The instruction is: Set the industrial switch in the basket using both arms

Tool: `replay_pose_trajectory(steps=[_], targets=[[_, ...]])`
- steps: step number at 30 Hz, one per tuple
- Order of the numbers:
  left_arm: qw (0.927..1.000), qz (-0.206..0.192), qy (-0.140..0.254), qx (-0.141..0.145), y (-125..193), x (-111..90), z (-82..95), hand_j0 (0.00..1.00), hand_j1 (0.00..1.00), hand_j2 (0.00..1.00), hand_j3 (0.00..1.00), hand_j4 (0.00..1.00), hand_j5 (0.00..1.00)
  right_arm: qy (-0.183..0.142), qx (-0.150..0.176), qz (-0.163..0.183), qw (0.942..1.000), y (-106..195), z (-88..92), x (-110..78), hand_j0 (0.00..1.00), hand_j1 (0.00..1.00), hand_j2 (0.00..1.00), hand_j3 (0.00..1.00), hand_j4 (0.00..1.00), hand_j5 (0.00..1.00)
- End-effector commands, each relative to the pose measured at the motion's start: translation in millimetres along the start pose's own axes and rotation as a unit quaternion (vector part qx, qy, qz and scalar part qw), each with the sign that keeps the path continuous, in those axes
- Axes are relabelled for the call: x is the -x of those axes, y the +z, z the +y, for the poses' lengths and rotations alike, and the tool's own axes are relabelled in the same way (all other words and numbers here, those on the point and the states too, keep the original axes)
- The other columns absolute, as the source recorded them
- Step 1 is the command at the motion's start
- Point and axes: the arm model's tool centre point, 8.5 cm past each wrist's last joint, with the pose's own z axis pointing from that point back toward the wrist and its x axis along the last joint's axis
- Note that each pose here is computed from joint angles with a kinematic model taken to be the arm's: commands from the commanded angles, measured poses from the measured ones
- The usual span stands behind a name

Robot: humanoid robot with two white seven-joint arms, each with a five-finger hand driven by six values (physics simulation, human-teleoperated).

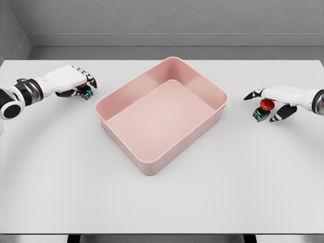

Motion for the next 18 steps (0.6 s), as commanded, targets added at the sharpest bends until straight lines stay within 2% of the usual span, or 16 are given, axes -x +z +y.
replay_pose_trajectory(steps=[1,6,13,18], targets=[[1.0,0.0,0.002,-0.002,0.4,0.4,0.6,0.4,0.4,0.4,0.4,0.4,0.4,0.001,-0.003,-0.005,1.0,0.4,0.2,-1.1,0.79,0.79,0.79,0.79,0.79,0.79],[0.9998,-0.008,0.0,-0.018,1.4,-3.8,10.5,0.28,0.28,0.28,0.28,0.28,0.28,0.003,-0.006,-0.007,1.0,1.2,0.2,-0.8,0.72,0.72,0.72,0.72,0.72,0.72],[0.9977,-0.026,-0.018,-0.061,23.7,-5.0,43.3,0.28,0.28,0.28,0.28,0.28,0.28,0.002,-0.003,-0.005,1.0,1.7,-2.8,0.4,0.66,0.66,0.66,0.66,0.66,0.66],[0.9921,-0.071,-0.025,-0.101,27.9,-30.9,68.8,0.28,0.28,0.28,0.28,0.28,0.28,0.004,-0.004,-0.007,1.0,1.6,-2.8,-0.3,0.59,0.59,0.59,0.59,0.59,0.59]])
